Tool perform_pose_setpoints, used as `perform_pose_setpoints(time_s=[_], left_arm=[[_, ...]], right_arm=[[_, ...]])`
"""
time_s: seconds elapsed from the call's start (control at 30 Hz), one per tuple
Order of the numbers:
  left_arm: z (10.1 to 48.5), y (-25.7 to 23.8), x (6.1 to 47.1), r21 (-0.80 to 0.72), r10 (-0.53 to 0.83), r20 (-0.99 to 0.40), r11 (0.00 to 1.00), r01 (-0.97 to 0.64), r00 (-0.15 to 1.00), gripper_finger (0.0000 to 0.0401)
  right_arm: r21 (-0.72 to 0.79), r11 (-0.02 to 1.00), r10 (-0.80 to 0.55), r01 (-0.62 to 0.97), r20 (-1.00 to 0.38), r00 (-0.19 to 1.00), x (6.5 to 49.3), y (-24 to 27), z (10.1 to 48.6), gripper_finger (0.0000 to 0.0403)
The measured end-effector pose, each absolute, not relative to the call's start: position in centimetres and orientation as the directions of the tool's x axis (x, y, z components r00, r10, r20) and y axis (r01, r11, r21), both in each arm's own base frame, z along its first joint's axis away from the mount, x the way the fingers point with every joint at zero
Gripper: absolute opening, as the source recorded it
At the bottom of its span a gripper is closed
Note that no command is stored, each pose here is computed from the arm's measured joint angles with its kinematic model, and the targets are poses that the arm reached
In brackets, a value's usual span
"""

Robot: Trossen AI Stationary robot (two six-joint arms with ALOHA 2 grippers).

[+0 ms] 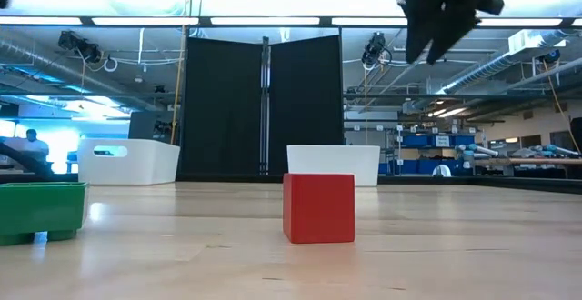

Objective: Sort blocks by size
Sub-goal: Put the yellow 4 stud game piece into the bottom white bin

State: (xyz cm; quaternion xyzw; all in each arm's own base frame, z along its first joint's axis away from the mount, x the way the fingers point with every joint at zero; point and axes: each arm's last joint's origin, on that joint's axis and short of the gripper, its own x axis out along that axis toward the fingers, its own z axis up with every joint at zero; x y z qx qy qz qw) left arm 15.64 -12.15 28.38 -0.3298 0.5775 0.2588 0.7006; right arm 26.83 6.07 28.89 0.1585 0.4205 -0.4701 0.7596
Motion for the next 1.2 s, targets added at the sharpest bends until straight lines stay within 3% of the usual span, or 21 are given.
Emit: perform_pose_setpoints(time_s=[0.27, 0.4, 0.57, 0.87, 1.2], left_arm=[[26.6, -16.9, 14.9, -0.181, -0.051, -0.981, 0.593, -0.785, 0.188, 0.0150], [25.3, -18.7, 14.1, -0.127, -0.034, -0.991, 0.546, -0.828, 0.129, 0.0150], [23.4, -20.5, 14.1, -0.091, -0.016, -0.995, 0.571, -0.816, 0.100, 0.0152], [17.9, -21.2, 13.9, -0.135, -0.134, -0.989, 0.591, -0.795, 0.068, 0.0153], [17.1, -21.0, 13.8, -0.141, -0.143, -0.987, 0.586, -0.798, 0.070, 0.0169]], right_arm=[[-0.215, 0.482, -0.591, 0.850, -0.796, 0.134, 26.0, 5.9, 26.3, 0.0227], [-0.225, 0.486, -0.591, 0.844, -0.797, 0.128, 26.0, 5.9, 26.0, 0.0225], [-0.227, 0.487, -0.600, 0.843, -0.789, 0.134, 26.0, 5.8, 26.0, 0.0226], [-0.215, 0.510, -0.594, 0.833, -0.789, 0.160, 26.3, 5.9, 26.0, 0.0225], [-0.195, 0.534, -0.581, 0.823, -0.791, 0.189, 26.3, 6.7, 26.0, 0.0225]])
